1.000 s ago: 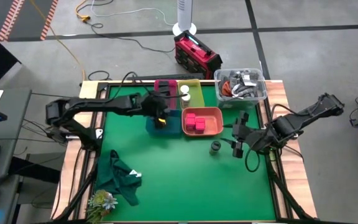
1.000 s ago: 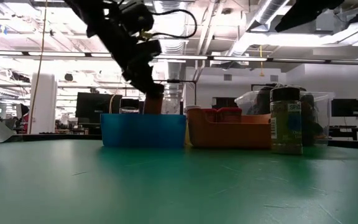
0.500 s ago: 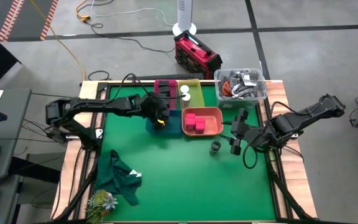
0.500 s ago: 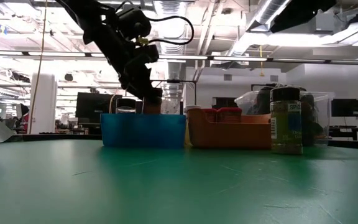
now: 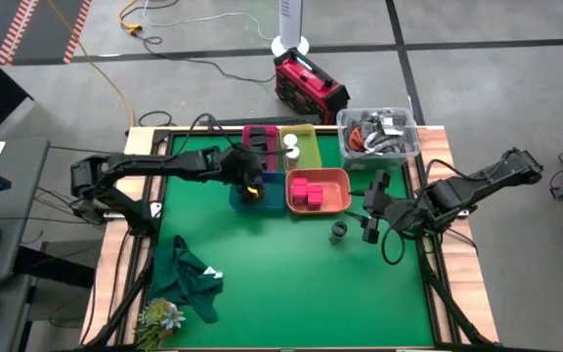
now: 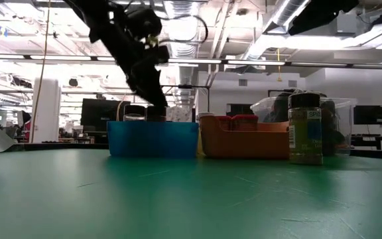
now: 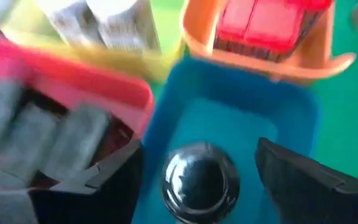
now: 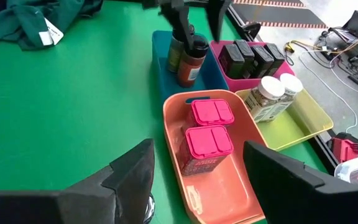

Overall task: Sort spices by type
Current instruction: Put the brown seasoning bottle into the blue bin

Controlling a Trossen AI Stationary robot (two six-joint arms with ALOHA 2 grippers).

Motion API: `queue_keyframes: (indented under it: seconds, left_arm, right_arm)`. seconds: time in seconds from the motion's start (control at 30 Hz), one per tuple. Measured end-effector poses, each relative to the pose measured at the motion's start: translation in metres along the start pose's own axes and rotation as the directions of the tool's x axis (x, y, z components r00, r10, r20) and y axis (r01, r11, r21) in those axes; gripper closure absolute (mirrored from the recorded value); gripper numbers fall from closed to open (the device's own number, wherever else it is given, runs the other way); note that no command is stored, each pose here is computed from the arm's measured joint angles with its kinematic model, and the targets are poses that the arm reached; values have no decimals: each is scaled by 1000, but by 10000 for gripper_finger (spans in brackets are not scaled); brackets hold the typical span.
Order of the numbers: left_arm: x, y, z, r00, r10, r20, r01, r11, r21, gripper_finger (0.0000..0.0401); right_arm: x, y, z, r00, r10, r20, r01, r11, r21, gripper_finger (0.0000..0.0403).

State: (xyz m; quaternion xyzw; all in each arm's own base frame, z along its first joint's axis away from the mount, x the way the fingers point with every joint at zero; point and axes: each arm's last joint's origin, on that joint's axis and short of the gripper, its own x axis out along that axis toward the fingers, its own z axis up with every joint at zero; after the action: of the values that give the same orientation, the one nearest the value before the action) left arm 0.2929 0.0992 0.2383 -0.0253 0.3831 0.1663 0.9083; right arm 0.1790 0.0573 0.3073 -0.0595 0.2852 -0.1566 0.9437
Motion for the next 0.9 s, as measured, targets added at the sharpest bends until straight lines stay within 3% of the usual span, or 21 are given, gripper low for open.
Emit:
queue_keyframes:
  seconds: [0.2, 0.37, 0.53, 0.63, 0.9]
  left_arm:
    - [-39, 2, 38, 994, 21, 107, -32, 994, 101, 104]
    - [-48, -20, 47, 988, -70, 136, 46, 984, 170, 104]
    - [-50, -48, 37, 986, -72, 148, 29, 960, 277, 112]
    - [-53, -59, 24, 972, -73, 222, -4, 944, 329, 127]
    - [-88, -54, 2, 912, -99, 397, -22, 957, 288, 155]
  right_arm:
    - [0, 0, -1, 1000, 0, -6, 0, 1000, -4, 129]
    - [5, 2, -9, 1000, -2, -26, 2, 1000, -4, 129]
    - [16, 6, -16, 1000, 15, -6, -15, 999, 49, 129]
    - [24, 11, -22, 999, 23, -48, -19, 996, 85, 129]
    - [58, 24, -19, 961, 115, -253, -94, 991, 94, 125]
